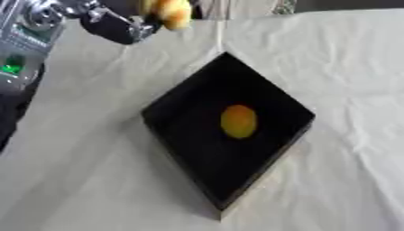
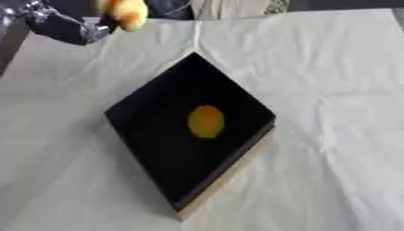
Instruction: Pick up objects on the table and place them in the box.
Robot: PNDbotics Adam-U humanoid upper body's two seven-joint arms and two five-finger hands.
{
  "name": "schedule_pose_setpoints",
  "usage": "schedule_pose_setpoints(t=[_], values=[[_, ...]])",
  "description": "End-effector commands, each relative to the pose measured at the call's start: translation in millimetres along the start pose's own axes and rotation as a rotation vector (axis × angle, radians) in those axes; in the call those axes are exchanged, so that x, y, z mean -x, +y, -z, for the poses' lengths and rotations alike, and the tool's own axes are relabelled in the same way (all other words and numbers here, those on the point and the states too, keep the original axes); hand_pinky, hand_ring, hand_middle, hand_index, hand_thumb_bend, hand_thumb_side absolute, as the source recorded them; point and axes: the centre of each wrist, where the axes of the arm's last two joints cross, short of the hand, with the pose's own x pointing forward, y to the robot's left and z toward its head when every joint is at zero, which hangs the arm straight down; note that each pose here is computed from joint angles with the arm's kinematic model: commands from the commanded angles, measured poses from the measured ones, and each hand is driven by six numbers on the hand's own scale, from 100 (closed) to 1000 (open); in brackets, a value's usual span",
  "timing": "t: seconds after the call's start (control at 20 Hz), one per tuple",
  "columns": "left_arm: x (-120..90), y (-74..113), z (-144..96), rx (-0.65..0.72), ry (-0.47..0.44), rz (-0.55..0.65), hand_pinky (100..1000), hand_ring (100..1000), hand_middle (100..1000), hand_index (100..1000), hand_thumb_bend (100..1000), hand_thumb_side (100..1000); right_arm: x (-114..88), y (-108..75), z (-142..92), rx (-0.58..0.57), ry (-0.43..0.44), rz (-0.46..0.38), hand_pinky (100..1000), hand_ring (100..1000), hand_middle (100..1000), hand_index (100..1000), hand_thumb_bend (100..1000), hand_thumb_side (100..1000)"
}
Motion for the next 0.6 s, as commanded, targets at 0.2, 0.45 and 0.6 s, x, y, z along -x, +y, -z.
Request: schedule_pose_setpoints(t=[0.2, 0.45, 0.6], values=[[-29, -8.6, 12, 0.035, -0.09, -0.067, 712, 628, 605, 617, 100, 100, -7, -5.6, 8, -0.013, -0.028, -0.021, 913, 865, 700, 798, 100, 249], [-32, -33.0, 23, 0.108, -0.09, -0.093, 711, 627, 605, 618, 100, 100, -7, -4.9, 7, -0.009, -0.024, -0.018, 914, 865, 699, 797, 100, 255], [-32, -46.7, 29, 0.142, -0.088, -0.114, 710, 625, 604, 619, 100, 100, -7, -4.7, 6, -0.005, -0.021, -0.017, 915, 866, 699, 797, 100, 259]])
